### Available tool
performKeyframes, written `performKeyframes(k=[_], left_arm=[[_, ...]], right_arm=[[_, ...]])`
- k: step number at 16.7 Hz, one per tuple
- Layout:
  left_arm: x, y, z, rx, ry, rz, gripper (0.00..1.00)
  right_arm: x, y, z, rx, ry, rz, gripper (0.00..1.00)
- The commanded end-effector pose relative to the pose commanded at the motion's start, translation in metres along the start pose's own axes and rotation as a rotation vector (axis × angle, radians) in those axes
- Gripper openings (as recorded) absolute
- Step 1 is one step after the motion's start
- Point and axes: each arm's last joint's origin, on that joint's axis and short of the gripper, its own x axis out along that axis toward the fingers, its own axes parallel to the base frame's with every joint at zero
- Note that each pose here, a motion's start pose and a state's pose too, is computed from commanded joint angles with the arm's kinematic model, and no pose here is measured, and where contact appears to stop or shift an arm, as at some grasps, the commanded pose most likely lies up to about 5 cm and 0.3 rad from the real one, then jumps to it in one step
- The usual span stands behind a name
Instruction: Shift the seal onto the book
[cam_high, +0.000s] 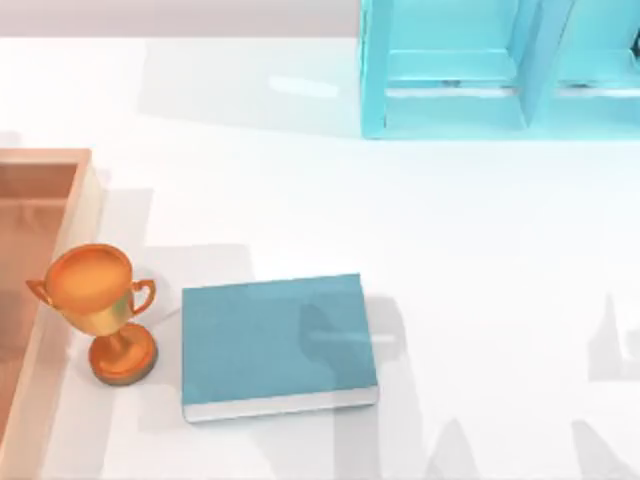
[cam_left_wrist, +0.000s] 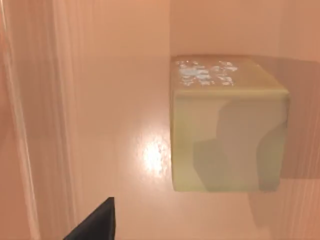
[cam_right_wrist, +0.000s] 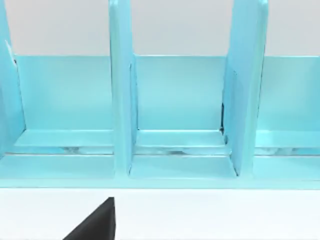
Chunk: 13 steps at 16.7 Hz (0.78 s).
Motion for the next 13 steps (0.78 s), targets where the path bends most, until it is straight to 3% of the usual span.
performKeyframes(k=[8,13], left_arm=[[0.006,0.002,0.006,0.005,0.035,-0.01,1.0],[0.051,0.004,0.008,0.0,0.032,-0.01,1.0]], right_arm=[[0.0,0.0,0.0,0.0,0.0,0.0,1.0],[0.0,0.0,0.0,0.0,0.0,0.0,1.0]])
